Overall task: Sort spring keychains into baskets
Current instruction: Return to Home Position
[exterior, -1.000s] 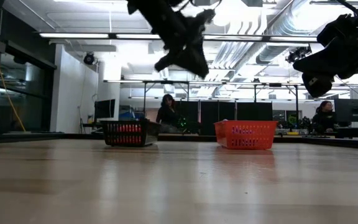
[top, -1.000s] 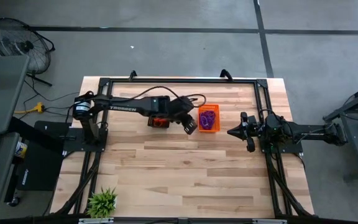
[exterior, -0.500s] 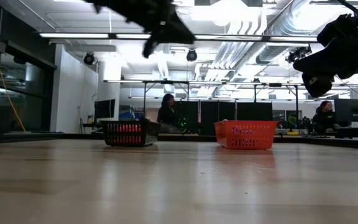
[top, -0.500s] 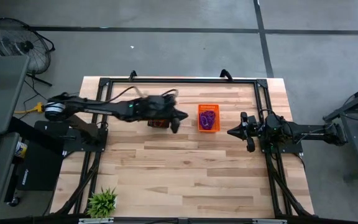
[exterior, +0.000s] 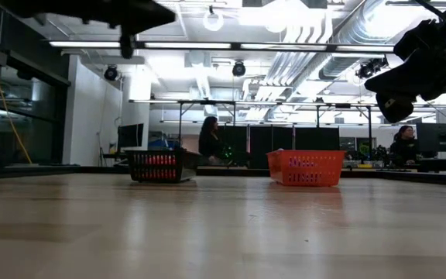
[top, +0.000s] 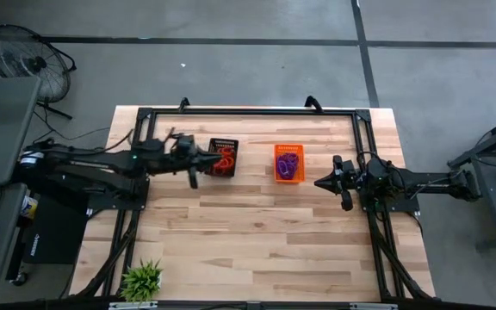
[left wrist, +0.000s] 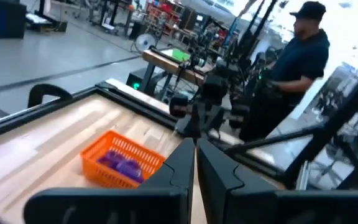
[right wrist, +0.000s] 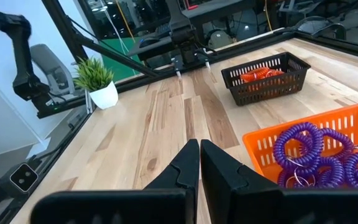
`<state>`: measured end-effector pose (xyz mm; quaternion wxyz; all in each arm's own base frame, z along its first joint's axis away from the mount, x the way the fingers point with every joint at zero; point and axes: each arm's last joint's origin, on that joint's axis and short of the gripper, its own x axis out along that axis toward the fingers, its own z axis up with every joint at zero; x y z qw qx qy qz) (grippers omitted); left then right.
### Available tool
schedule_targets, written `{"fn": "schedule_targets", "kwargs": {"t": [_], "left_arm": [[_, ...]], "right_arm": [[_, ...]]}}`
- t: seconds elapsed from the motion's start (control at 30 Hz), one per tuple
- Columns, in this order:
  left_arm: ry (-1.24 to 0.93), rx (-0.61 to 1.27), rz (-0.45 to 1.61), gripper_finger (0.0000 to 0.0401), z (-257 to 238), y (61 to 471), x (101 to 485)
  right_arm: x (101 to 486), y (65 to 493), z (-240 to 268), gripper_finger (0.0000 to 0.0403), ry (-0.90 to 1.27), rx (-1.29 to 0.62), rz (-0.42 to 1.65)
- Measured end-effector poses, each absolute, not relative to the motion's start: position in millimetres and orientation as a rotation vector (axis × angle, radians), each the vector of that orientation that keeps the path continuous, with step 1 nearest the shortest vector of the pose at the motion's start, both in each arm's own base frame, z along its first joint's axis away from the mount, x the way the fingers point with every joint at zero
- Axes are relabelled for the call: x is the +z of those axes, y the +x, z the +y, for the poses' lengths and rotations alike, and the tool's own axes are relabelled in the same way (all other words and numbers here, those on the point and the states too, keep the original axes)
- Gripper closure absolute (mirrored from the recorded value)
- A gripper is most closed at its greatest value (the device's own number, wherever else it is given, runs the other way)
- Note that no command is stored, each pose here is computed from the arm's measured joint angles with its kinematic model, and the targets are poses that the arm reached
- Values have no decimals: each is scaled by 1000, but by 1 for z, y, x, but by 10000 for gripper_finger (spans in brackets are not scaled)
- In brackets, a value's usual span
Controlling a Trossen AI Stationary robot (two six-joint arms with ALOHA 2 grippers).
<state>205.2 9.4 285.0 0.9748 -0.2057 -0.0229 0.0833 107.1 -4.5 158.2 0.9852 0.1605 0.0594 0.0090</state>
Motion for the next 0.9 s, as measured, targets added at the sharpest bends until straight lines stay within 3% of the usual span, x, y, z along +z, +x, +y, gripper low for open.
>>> {"fn": "schedule_targets", "kwargs": {"t": [0.47,0.9], "left_arm": [[-337,45,-130,385,4,115,236],[-309,-96,-138,398,-1,84,217]], "right_arm": [[158,107,-5,392,322,18,120],[158,107,-5,392,323,18,120]]}}
